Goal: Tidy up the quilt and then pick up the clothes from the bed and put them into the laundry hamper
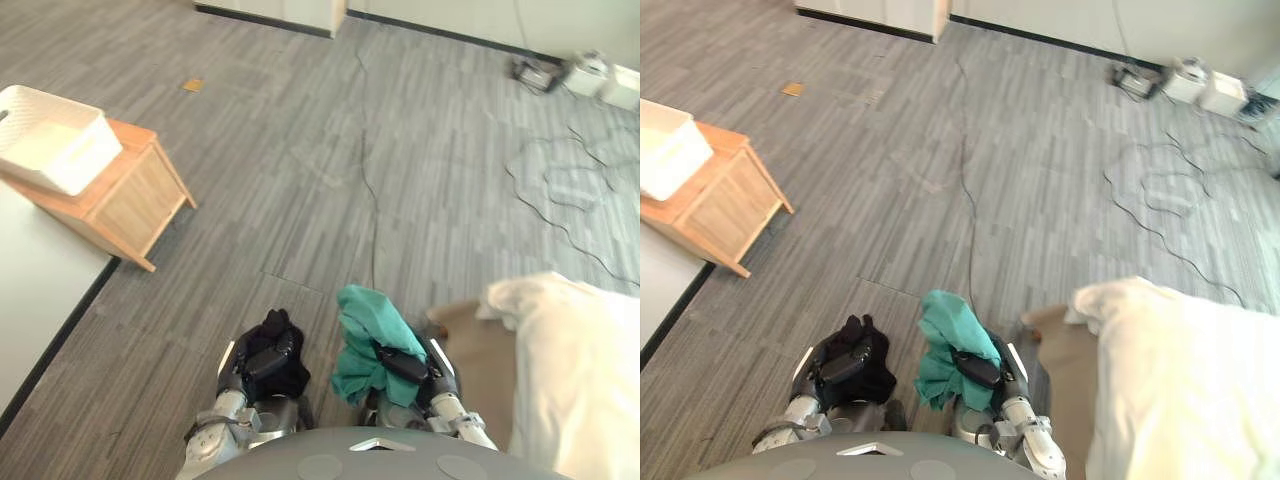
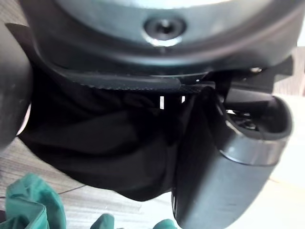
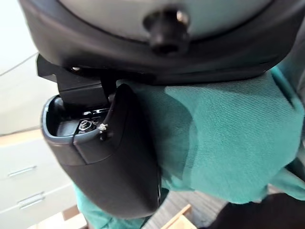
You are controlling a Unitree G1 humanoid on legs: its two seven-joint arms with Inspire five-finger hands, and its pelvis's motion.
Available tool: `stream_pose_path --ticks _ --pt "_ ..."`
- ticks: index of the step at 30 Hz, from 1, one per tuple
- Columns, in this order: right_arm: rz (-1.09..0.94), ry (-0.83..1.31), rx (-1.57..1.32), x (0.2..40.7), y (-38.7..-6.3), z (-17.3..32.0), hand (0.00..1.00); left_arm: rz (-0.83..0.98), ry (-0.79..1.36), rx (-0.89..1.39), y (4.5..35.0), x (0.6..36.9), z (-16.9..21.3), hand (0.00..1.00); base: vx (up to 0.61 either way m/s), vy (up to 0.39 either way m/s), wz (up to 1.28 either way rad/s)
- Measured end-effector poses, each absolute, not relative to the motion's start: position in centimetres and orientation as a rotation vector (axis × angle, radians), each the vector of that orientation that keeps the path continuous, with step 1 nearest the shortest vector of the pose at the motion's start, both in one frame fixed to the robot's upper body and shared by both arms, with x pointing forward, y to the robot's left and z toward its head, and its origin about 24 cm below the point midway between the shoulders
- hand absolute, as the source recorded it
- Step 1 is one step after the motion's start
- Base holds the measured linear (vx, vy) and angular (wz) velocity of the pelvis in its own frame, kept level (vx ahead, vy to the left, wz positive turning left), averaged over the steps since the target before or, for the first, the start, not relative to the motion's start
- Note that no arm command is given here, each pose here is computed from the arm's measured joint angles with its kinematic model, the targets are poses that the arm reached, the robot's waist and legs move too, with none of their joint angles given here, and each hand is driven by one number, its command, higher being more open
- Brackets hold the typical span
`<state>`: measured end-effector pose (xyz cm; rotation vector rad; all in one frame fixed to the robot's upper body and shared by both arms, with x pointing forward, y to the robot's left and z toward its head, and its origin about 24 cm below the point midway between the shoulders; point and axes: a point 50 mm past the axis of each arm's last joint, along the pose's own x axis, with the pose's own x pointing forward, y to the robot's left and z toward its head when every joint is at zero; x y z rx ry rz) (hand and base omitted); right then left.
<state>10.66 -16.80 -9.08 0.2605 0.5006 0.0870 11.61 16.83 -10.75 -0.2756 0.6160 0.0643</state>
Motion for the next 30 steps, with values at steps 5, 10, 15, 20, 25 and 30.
stream_pose_path --ticks 5,10,15,20,25,30 --pt "0.071 0.478 0.335 10.0 -15.2 -8.2 0.00 0.051 0.643 -0.297 16.2 10.0 -10.9 0.00 0.42 -0.180 0.63" --pt "0.136 0.495 0.357 10.0 -13.4 -7.7 0.00 0.079 0.650 -0.361 15.5 8.2 -10.8 0.00 0.57 -0.420 0.42" --pt "0.132 0.478 0.250 11.9 -17.0 -7.8 0.00 0.010 0.533 -0.410 13.9 10.1 -9.6 0.00 0.53 -0.353 -0.45" --pt "0.090 0.481 0.202 11.6 -19.2 -7.6 0.00 -0.061 0.488 -0.402 12.9 10.4 -8.8 0.00 0.59 -0.177 -0.32" --pt "0.095 0.556 0.206 9.1 -18.3 -8.1 0.00 -0.125 0.509 -0.413 11.1 10.3 -8.7 0.00 0.70 -0.014 -0.01" --pt "0.098 0.594 0.232 9.4 -16.9 -9.3 0.00 -0.063 0.546 -0.379 11.9 10.1 -9.3 0.00 0.68 0.073 0.43"
